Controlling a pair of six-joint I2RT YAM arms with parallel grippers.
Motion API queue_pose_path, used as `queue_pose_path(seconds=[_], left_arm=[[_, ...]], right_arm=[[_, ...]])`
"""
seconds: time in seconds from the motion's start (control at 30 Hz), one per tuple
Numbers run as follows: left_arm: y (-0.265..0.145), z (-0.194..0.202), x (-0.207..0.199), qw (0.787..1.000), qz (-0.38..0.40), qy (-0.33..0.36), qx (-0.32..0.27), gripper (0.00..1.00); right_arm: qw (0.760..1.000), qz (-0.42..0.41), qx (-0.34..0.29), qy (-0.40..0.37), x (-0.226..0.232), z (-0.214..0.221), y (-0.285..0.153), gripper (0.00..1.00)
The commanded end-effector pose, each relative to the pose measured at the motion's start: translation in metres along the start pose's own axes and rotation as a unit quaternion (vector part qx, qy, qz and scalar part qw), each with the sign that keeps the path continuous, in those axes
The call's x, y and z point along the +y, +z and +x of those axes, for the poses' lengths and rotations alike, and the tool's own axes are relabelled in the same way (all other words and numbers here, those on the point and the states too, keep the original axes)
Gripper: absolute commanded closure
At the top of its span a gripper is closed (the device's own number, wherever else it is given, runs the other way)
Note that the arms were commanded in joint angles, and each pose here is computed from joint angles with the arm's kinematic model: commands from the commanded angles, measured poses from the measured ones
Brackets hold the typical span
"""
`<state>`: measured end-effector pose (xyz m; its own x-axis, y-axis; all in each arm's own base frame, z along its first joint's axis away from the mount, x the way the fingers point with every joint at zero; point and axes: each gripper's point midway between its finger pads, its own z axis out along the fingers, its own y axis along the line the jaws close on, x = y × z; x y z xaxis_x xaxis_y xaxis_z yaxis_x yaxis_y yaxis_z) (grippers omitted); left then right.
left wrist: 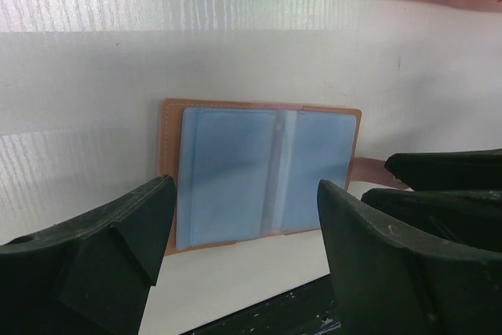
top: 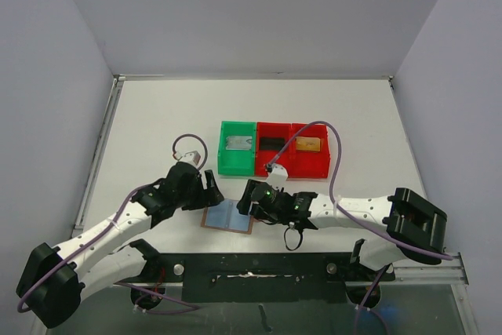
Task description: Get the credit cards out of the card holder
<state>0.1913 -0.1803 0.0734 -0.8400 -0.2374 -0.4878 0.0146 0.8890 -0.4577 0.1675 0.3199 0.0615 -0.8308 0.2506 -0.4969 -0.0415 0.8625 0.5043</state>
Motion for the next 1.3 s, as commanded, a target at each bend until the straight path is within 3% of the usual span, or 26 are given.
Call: queue_pose_path(seconds=[0.0,0.43,0.8,0.97,1.13,1.27], left_arm=[[0.002,-0.004,-0.009,1.000,0.022,-0.008,-0.006,0.29],[0.020,0.028,-0.006,0.997,0.033,-0.015,0.061,0.37],[0.026,0.037,0.007,0.997,0.006,-0.006,0.080,0.43],[0.029,0.047,0.009,0.995,0.009,-0.016,0.095,0.47],[0.032,0.060,0.009,0.993,0.021,-0.025,0.116,0.52],[0.032,0.058,0.010,0.993,0.018,-0.026,0.111,0.53]], right_arm=[[0.999,-0.023,-0.028,0.031,0.022,-0.013,0.000,0.37],[0.997,-0.054,0.006,0.060,0.026,0.005,0.004,0.45],[0.997,0.009,0.050,0.066,0.002,0.025,0.026,0.46],[0.996,-0.018,0.051,0.069,0.008,0.021,0.030,0.59],[0.986,-0.124,0.053,0.094,0.035,0.012,0.029,0.77],[0.985,-0.129,0.054,0.101,0.033,0.009,0.029,0.93]])
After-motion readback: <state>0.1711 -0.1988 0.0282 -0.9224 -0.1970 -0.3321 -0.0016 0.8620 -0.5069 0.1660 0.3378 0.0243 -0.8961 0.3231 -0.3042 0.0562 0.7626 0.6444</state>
